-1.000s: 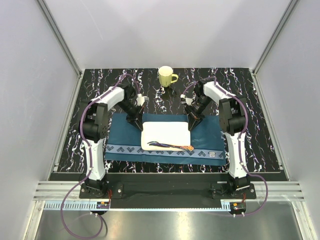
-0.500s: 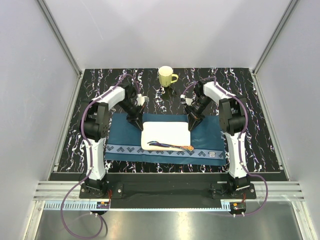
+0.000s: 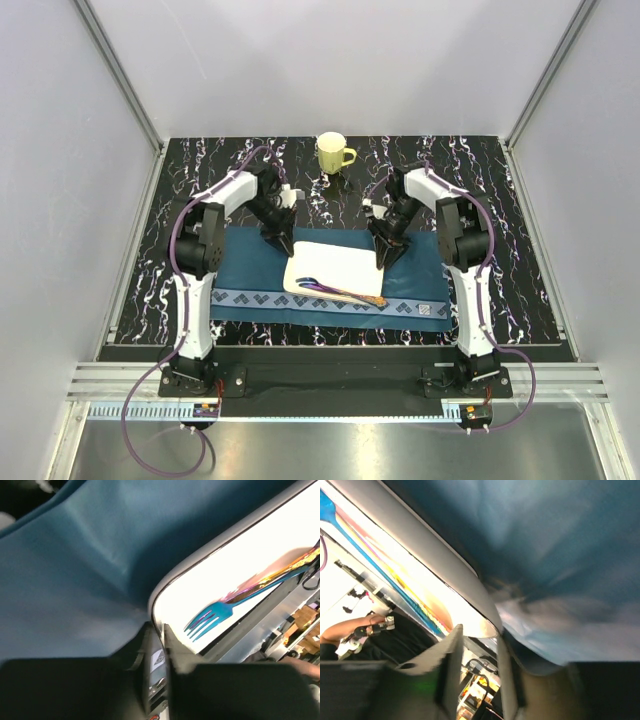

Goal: Set the dinner table for one person
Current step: Move the plate onto the napkin.

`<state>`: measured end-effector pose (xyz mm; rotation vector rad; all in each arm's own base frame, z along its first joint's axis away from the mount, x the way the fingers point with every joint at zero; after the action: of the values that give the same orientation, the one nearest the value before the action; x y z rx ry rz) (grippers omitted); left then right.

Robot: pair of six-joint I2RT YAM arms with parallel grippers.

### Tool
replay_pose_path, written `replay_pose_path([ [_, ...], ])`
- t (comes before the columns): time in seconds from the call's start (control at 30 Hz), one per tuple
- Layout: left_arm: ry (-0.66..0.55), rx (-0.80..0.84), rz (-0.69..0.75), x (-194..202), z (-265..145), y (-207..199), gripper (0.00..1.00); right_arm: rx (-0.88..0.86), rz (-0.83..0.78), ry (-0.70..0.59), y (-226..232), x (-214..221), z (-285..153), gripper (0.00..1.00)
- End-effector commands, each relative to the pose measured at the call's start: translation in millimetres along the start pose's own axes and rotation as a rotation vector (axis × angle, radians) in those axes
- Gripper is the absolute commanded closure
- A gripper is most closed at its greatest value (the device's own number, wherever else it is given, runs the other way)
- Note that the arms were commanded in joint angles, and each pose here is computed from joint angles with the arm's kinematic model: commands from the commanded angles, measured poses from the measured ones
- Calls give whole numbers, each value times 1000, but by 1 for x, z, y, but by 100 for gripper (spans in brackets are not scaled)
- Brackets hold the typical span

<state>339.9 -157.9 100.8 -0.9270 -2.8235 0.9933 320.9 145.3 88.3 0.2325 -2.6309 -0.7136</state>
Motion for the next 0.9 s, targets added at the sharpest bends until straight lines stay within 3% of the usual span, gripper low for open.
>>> replay_pose_path([
  [0.0,-36,43,66,-11,7,-16,75,-6,-75,-70,23,-4,-6,59],
  [0.13,-36,11,64,-7,3,-14,59,11,-74,-91,25,-7,-10,53],
  [0.57,-92,-41,98,5,-26,-26,59,56,-76,-123,23,30,-24,51],
  [0.7,-96,-53,95,8,-30,-27,59,67,-51,-128,13,41,-19,55],
  [0.8,-111,-50,87,10,-30,-23,58,80,5,-207,-2,43,-21,52],
  [0.87,-119,-66,70,13,-28,-17,52,92,60,-299,-10,41,-32,52],
])
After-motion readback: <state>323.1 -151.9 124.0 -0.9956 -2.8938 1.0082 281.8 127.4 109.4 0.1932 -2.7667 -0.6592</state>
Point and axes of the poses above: each gripper's point midway between its finger pads, its own z axis out along the fingers, its own y axis along the line the jaws close on, x = y × z, the point moved 7 cm from there along -z, back along the fingers, and after that the axes turned 14 degrees about z, right-handed, at the moved point
